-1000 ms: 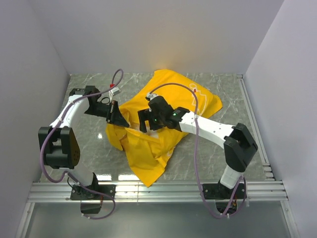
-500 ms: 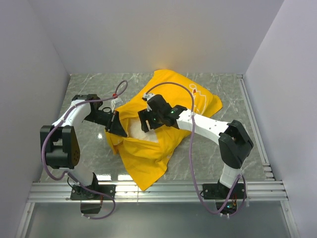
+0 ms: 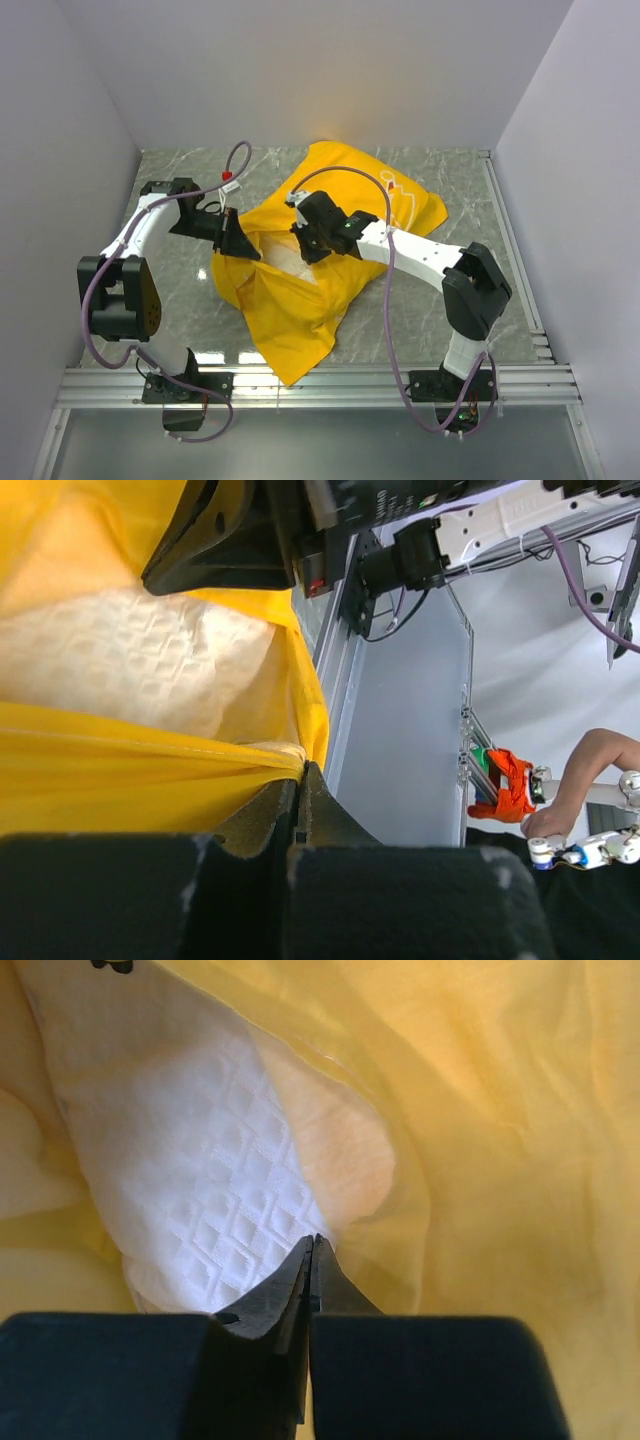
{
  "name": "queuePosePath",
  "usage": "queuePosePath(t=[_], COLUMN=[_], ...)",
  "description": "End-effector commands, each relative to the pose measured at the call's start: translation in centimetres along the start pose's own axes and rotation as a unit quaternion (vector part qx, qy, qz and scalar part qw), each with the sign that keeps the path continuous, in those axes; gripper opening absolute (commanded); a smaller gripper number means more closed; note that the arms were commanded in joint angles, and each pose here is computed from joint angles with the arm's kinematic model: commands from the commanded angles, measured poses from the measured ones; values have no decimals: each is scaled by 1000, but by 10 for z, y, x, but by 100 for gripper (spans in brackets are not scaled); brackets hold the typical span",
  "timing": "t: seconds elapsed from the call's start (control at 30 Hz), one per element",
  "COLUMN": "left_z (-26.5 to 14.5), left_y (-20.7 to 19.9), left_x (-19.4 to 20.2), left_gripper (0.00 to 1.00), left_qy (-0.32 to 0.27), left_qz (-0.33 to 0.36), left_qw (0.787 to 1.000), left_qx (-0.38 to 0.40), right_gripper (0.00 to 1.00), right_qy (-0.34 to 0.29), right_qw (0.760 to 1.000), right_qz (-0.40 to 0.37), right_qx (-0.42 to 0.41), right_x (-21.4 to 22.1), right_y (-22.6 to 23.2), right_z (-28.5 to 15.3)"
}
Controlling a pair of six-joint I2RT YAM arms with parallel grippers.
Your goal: Put the pillow into the pillowcase
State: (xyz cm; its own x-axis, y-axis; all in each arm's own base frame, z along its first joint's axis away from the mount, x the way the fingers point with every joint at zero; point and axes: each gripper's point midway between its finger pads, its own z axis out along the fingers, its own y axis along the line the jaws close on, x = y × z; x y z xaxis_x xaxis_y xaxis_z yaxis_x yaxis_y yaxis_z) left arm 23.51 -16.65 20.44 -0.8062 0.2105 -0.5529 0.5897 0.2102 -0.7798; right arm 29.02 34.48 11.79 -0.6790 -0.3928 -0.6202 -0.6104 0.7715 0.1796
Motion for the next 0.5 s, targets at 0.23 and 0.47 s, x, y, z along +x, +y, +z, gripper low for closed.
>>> queuePosePath(t=[0.23, 0.47], left_z=[-4, -8], left_y=[-5, 7], left_x=[-16, -34], left_gripper=[1, 1], left_qy=[-18, -45], left_qz=[6, 10], left_qw=[1000, 996], left_qx=[-21, -78], right_gripper=[92, 86], right_qy=[-56, 10], right_qw=[997, 999], right_qz=[-44, -35], right_qx=[10, -4], right_x=[-55, -32], right_y=[-10, -9], right_z=[-30, 19])
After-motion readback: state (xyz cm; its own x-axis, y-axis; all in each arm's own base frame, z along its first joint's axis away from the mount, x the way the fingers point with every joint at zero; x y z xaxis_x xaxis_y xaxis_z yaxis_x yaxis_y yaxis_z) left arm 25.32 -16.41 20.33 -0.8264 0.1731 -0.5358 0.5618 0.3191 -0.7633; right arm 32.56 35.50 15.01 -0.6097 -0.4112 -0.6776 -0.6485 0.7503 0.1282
